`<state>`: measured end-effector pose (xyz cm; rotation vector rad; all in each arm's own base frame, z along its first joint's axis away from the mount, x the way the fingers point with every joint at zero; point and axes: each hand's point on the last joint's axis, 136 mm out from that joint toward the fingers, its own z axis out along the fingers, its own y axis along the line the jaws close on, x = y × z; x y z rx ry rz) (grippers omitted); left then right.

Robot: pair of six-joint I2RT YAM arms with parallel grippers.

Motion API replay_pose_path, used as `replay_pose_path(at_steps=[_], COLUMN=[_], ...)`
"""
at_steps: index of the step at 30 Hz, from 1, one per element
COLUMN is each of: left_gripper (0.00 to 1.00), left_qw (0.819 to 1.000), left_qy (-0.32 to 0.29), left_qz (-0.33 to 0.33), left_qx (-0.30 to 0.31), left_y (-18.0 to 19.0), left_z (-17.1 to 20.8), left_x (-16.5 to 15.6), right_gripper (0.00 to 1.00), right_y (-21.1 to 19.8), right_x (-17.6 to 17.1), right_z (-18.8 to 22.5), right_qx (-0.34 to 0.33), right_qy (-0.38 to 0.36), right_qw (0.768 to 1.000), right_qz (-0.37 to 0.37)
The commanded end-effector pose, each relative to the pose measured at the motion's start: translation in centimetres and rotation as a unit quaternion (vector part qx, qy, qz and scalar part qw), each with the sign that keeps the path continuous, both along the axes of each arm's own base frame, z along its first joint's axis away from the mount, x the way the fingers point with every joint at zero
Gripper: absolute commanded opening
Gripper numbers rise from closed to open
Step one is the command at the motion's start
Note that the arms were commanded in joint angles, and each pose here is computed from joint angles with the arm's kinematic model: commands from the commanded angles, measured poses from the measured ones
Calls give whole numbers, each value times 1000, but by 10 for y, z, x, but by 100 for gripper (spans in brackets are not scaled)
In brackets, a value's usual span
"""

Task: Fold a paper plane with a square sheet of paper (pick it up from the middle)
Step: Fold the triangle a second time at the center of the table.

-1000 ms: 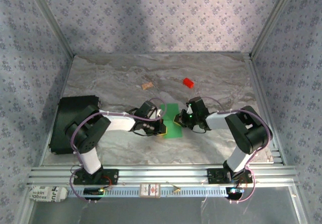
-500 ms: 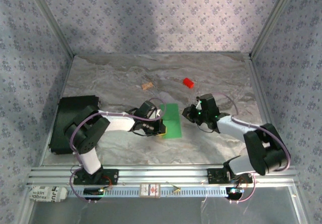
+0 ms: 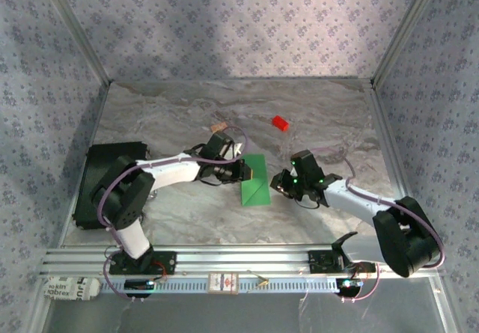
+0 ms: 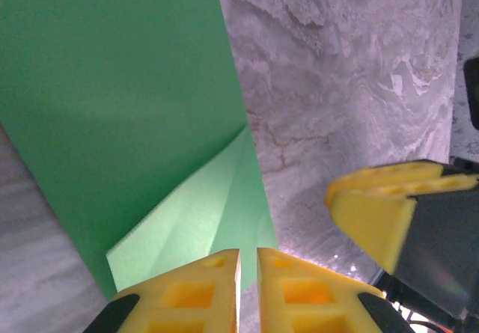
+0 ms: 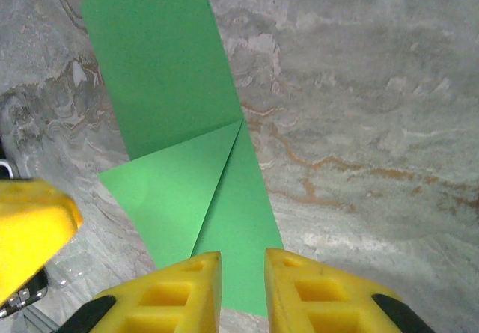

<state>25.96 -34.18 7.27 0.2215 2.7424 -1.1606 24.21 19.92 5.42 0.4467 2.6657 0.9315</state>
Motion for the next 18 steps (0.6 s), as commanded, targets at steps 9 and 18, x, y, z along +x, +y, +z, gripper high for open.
replay_pose_path(at_steps=[9,18], left_gripper=[10,8], left_qw=[996,995], left_qy=[30,48], left_qz=[-38,-40], left_qx=[75,81], left_y=[16,25], left_z=[-51,-65], left_x=[-9,-21], right_gripper=[31,34], right_y=[15,24], right_x=[-13,-18], right_z=[-6,-11], right_qx=[-19,-17], right_qy=[30,50], right_qw=[999,998], right_qz=[6,19])
